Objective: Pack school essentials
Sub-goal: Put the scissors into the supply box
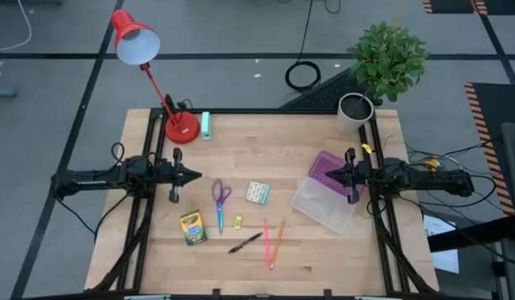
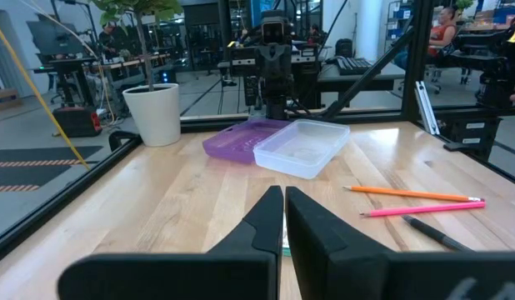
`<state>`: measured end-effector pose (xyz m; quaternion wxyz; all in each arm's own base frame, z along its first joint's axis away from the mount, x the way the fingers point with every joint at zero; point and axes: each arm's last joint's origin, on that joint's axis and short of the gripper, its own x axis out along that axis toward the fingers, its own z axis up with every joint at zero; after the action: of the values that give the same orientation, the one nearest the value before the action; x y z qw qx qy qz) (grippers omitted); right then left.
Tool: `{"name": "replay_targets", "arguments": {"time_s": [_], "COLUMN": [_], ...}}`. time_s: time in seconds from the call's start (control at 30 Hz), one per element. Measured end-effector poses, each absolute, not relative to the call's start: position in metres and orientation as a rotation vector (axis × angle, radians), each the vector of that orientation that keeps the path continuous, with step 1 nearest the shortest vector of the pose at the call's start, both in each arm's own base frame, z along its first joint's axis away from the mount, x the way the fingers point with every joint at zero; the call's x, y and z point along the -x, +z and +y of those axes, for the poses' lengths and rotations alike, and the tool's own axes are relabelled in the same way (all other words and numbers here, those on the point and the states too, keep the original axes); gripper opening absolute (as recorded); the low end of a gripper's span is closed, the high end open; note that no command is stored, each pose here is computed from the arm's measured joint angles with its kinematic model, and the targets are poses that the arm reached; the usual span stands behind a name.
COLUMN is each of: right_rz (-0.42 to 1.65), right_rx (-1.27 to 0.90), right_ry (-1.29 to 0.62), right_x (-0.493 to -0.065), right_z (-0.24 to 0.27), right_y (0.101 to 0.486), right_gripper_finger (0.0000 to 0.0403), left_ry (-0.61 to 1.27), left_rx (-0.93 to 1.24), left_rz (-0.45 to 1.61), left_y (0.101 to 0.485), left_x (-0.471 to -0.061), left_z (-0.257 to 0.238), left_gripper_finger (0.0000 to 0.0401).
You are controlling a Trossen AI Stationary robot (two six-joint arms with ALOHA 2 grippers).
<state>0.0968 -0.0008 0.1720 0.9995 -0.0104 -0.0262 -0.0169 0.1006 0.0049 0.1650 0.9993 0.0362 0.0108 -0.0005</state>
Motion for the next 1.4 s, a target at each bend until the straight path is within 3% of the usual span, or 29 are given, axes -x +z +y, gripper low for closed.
{"name": "replay_targets", "arguments": {"time_s": [0.67, 0.8, 1.13, 1.4], "right_rz": [-0.059, -0.091, 0.049, 0.131], "right_rx": [0.004, 0.02, 0.032, -0.1], "right_ry": [-0.102, -0.103, -0.071, -0.082], "right_x": [-0.099, -0.096, -0.099, -0.104], "right_z": [-0.003, -0.003, -0.002, -0.002], "right_y": [0.176, 0.208, 0.284, 0.345], "right_gripper_finger": [0.0, 0.0, 0.0, 0.0], "left_ry": [0.0, -0.001, 0.0, -0.001], "left_rx": [-0.072, -0.072, -0.073, -0.073], "left_rz": [0.021, 0.02, 0.018, 0.018], "left_y": [0.165, 0.165, 0.165, 0.165], "left_x": [-0.101, -0.101, -0.101, -0.101], "left_z": [0.005, 0.005, 0.005, 0.005], "left_gripper_finger": [0.0021, 0.0021, 0.0021, 0.0021]}}
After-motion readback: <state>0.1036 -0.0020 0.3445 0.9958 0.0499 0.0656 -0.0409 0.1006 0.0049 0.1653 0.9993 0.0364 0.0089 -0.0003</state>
